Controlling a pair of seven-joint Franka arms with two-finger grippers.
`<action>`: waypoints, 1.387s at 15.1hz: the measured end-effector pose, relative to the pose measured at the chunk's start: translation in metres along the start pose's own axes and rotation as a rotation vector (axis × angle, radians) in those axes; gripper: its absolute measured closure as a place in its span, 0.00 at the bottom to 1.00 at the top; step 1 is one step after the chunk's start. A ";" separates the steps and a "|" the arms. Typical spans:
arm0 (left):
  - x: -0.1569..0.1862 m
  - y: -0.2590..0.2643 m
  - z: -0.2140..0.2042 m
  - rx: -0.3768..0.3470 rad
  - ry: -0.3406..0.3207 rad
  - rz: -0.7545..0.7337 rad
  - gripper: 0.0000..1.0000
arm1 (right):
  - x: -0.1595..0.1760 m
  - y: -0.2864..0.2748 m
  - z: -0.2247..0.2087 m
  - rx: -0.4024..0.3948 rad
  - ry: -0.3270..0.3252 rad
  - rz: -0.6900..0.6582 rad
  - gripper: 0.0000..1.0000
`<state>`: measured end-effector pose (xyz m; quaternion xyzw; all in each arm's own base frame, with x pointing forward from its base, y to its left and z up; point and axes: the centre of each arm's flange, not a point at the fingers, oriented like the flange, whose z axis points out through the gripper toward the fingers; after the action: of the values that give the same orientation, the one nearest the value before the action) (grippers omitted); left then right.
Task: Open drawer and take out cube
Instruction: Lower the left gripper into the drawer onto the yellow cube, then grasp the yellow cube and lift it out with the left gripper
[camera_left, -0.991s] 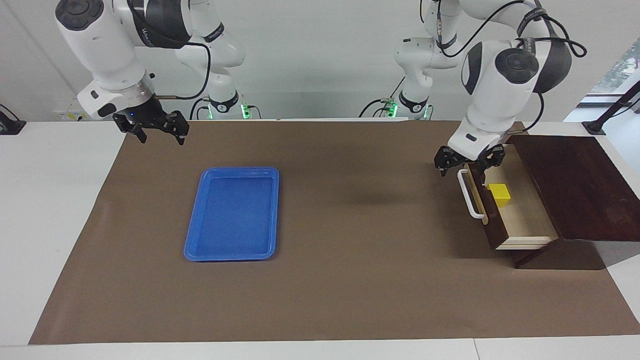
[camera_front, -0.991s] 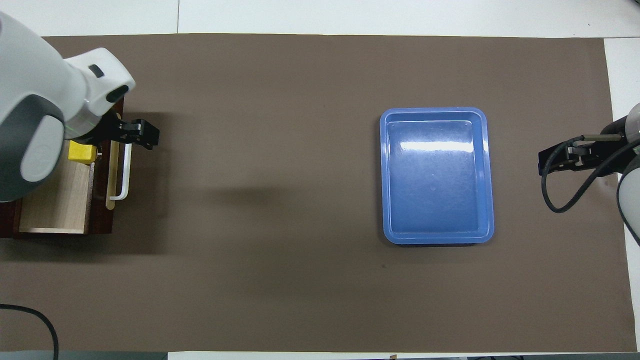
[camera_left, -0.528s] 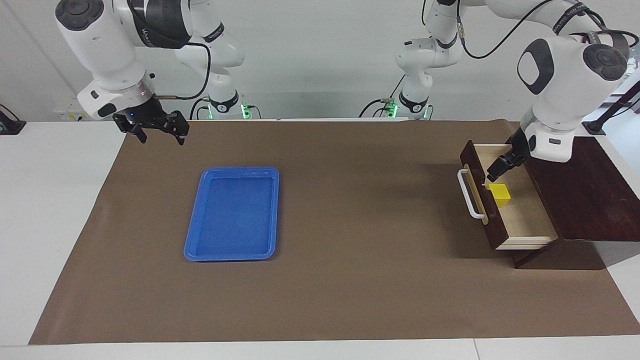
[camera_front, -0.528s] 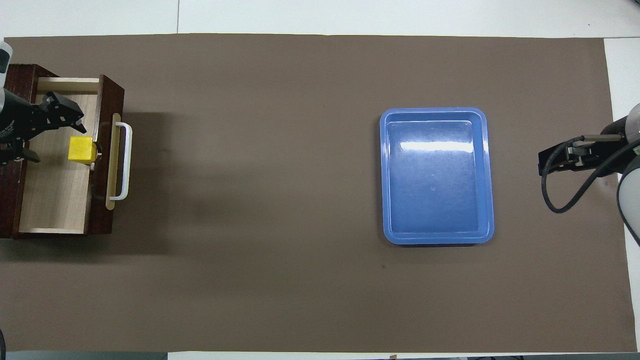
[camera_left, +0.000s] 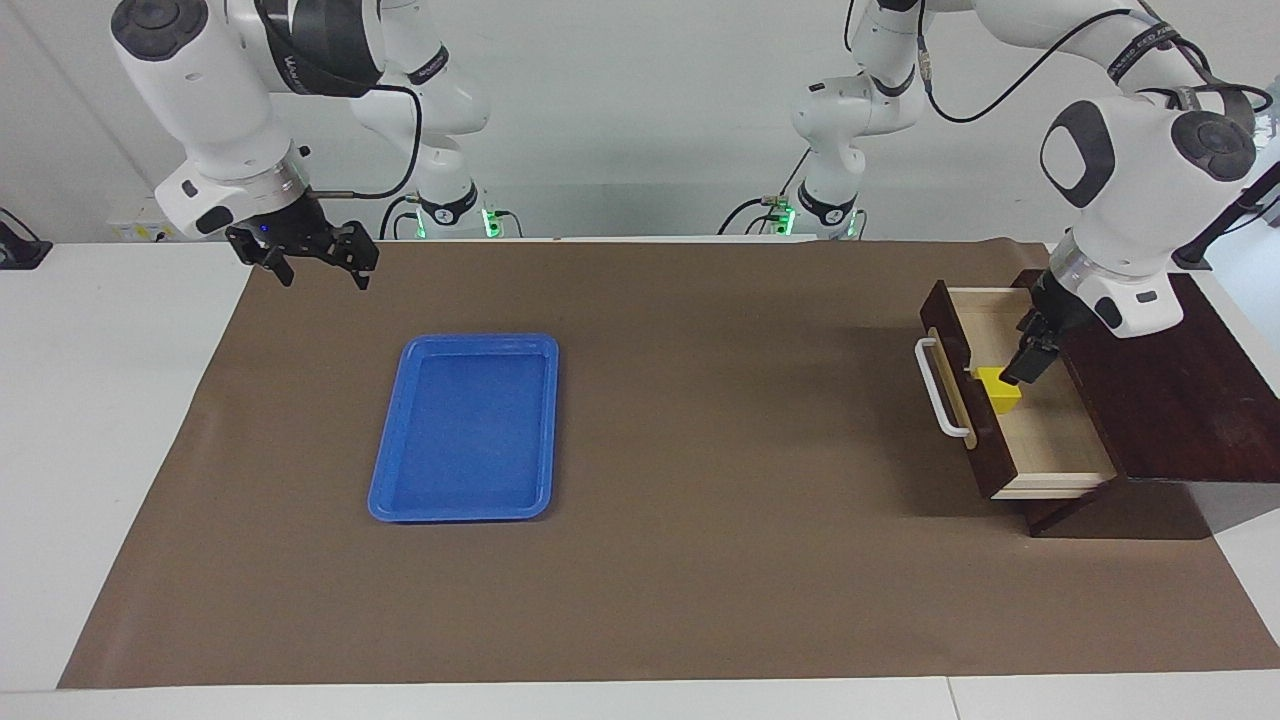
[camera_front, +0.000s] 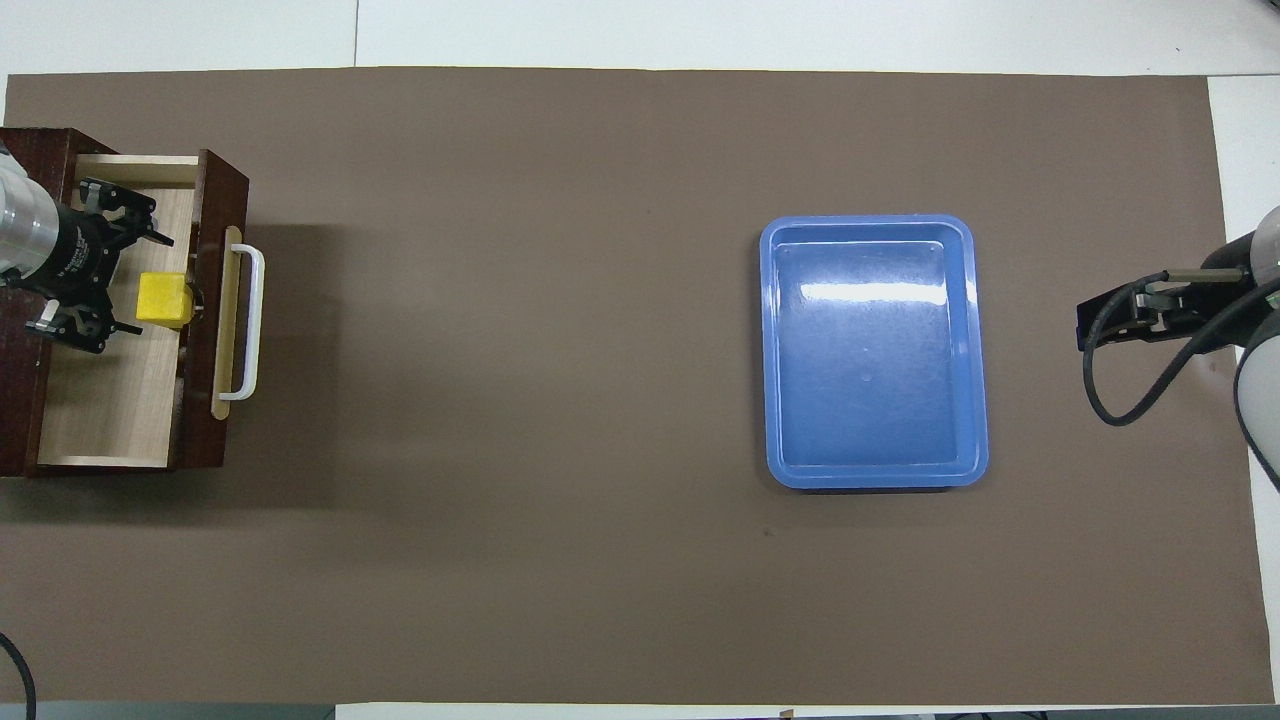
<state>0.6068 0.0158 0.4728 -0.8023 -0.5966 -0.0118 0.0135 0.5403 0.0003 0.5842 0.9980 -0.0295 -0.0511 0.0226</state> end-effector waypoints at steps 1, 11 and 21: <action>0.002 -0.001 0.002 -0.003 0.001 -0.027 0.00 | 0.000 0.000 0.000 0.000 0.000 -0.001 0.00; 0.023 -0.013 0.031 -0.008 0.002 -0.130 0.06 | 0.000 -0.002 0.000 0.000 -0.001 -0.004 0.00; 0.016 -0.008 0.023 -0.023 0.005 -0.171 0.45 | -0.002 -0.005 -0.002 -0.001 0.004 -0.009 0.00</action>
<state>0.6038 0.0345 0.4508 -0.7485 -0.6627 -0.0216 0.0049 0.5392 0.0056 0.5865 0.9982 -0.0248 -0.0494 0.0230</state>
